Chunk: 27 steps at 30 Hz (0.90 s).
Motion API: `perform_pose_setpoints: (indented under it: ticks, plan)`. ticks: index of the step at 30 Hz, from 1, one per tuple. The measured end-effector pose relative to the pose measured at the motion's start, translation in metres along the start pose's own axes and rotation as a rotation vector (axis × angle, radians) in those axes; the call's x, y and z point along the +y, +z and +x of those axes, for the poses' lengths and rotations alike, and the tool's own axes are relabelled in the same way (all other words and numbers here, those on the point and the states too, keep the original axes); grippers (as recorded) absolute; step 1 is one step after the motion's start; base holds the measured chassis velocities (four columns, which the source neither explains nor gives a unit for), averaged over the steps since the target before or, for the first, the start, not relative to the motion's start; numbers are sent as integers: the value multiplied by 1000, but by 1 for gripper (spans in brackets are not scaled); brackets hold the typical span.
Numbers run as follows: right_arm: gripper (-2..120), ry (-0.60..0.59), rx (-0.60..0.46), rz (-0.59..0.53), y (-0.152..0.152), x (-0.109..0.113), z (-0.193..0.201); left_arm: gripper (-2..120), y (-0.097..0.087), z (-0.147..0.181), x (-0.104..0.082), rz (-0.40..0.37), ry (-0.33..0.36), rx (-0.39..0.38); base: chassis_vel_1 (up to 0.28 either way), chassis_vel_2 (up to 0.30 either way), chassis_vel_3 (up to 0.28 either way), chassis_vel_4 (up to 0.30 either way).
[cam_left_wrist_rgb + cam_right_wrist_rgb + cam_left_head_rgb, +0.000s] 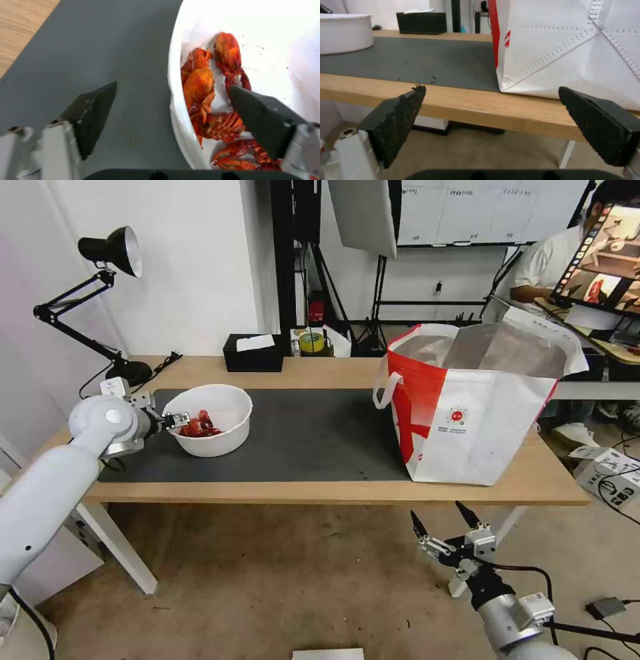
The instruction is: Pick up the trash from the table and place it into the takeout bag.
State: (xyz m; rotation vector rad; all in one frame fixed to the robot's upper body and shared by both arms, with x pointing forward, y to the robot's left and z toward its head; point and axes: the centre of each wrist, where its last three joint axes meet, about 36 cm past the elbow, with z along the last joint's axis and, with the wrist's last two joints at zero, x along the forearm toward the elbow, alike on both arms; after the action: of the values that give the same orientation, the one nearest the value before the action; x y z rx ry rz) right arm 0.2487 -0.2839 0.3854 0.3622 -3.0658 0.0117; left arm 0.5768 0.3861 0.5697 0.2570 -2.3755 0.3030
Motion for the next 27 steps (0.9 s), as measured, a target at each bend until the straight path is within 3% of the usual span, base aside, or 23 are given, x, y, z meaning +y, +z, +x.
perform_pose_setpoints:
  ticks: [8,12,20,22,27]
  plan:
    - [100,0,0,0,0,0,0,63,0,2,1,-6,-1,1,0,0,0,0]
    - [100,0,0,0,0,0,0,42,2,2,-1,-9,1,4,0,0,0,0]
    - [100,0,0,0,0,0,0,19,6,1,-8,1,15,-3,0,0,0,0]
    - [100,0,0,0,0,0,0,7,9,1,-10,9,21,-6,0,0,0,0]
    - [100,0,0,0,0,0,0,0,10,4,-11,22,33,-11,0,0,0,0]
